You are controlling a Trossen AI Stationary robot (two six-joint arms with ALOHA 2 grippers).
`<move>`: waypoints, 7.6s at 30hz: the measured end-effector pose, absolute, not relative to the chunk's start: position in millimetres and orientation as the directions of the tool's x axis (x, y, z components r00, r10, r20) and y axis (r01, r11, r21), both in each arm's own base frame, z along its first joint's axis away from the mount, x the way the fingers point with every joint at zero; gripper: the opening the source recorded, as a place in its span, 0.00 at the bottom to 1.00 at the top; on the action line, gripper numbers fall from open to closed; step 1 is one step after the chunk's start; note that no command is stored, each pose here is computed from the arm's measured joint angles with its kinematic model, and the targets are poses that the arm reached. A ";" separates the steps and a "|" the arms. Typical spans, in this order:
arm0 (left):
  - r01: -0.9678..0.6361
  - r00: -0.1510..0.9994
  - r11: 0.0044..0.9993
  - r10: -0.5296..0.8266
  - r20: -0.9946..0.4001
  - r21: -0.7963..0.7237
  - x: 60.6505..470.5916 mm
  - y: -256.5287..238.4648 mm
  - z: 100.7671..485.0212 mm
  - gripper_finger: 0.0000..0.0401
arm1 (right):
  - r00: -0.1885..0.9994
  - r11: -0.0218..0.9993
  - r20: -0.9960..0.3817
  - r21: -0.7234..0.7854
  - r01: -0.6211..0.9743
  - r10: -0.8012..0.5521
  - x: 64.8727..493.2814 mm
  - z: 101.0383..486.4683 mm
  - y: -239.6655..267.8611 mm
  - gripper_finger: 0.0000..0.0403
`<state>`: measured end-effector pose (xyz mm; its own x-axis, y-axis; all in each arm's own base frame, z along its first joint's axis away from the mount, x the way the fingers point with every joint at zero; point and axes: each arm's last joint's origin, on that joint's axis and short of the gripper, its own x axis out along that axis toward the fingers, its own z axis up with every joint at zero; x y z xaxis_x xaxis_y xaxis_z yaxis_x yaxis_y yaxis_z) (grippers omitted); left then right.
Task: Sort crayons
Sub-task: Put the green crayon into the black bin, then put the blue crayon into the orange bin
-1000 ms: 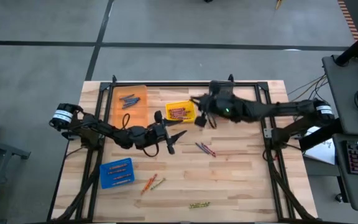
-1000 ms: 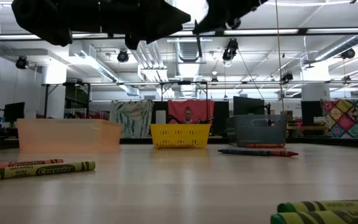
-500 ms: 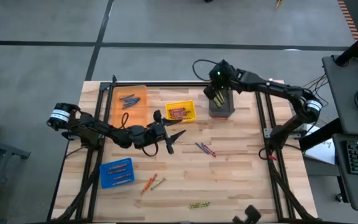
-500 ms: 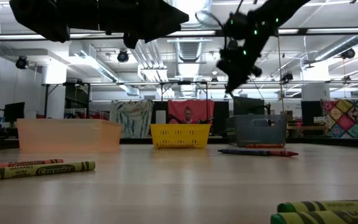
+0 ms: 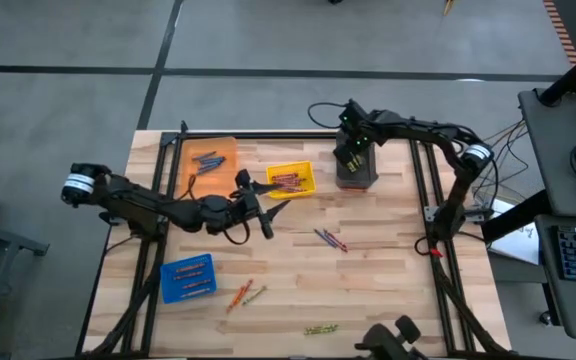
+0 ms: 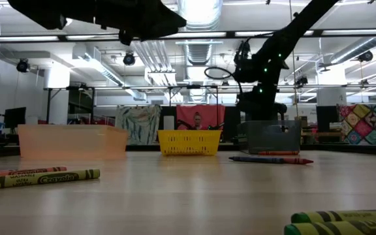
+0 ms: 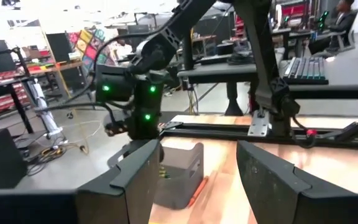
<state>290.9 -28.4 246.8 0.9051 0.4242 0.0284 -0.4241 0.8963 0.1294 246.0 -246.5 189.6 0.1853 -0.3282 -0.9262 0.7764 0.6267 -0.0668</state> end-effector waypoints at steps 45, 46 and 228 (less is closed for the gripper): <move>-0.343 0.930 0.930 0.356 -0.091 0.133 271.7 -27.7 254.9 0.49 | 0.332 0.671 -0.860 -0.016 0.741 -0.388 236.9 268.4 -189.1 0.25; -0.322 0.937 0.938 0.335 -0.098 0.131 273.3 -28.5 252.8 0.49 | 0.353 0.687 -0.851 -0.012 0.727 -0.389 237.3 275.1 -180.7 0.24; -0.475 -0.092 0.816 0.327 -0.941 0.330 212.3 142.3 201.9 0.02 | 0.708 0.967 -0.705 0.154 0.205 -0.038 216.2 272.3 17.3 0.15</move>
<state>212.3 142.3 201.9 -0.0920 0.3269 -0.9406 -0.4747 0.8159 0.3300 216.2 17.3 272.3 0.7080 -0.0382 -0.7051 0.2050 0.9666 0.1535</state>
